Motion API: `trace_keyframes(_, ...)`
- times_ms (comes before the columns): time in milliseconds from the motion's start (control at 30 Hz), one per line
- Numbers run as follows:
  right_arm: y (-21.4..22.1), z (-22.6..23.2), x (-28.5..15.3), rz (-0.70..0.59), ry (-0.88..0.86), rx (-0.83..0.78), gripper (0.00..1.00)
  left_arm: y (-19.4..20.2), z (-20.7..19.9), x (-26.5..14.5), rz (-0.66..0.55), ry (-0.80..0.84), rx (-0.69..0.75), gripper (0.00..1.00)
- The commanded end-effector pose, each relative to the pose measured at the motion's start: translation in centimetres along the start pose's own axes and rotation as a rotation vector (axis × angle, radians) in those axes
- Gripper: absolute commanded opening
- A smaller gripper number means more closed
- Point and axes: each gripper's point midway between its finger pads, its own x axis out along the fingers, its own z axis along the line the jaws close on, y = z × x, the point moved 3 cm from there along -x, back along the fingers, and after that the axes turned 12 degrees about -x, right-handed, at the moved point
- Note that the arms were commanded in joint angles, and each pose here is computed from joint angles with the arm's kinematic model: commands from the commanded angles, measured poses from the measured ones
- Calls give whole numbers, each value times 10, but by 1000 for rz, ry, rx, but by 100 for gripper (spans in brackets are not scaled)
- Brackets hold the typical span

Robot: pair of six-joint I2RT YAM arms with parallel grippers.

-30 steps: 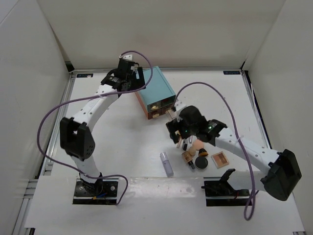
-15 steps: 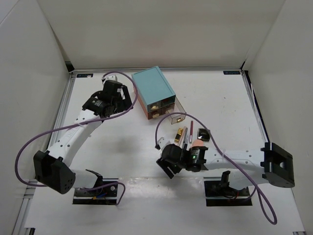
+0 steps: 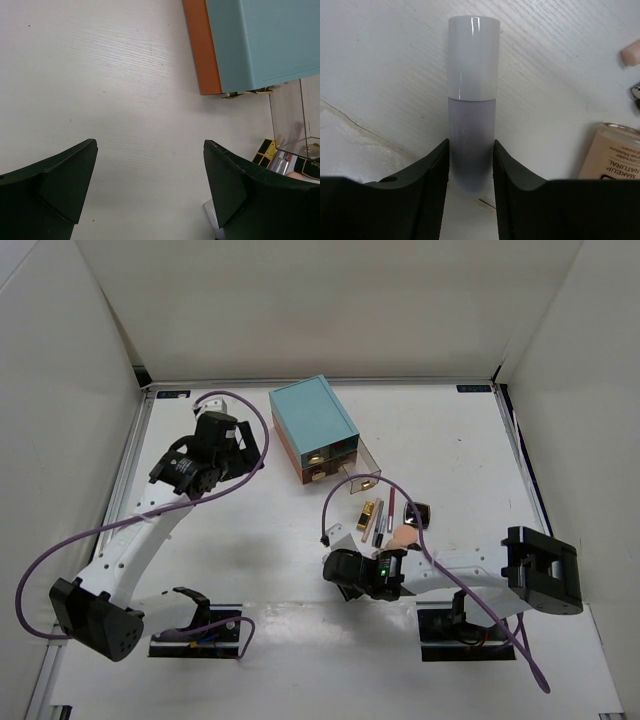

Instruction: Organize the makeup

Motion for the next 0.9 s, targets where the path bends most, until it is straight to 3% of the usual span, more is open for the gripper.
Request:
trace_keyframes(0, -3, 2, -7, -31, 29, 33, 20, 4, 3, -2, 6, -5, 6, 98)
trace_keyframes(67, -11, 2, -15, -43, 27, 19, 12, 6, 3, 2, 11, -7, 8, 98)
trace_keyframes(100, -15, 0, -19, -52, 39, 15, 4, 4, 0, 3, 5, 6, 3, 98)
trace_keyframes(200, -30, -12, -36, -86, 98, 0, 1, 3, -8, 8, 8, 30, 2, 98)
trace_keyframes(533, -115, -57, -119, -297, 32, -28, 0, -6, -24, 18, -7, 61, -2, 98)
trace_keyframes(633, -135, -86, -144, -323, 86, -26, 0, -10, -29, 22, -17, 68, -5, 98)
trace_keyframes(867, -166, -170, -150, -257, 220, 27, 0, -23, -43, 26, -41, 92, 1, 98)
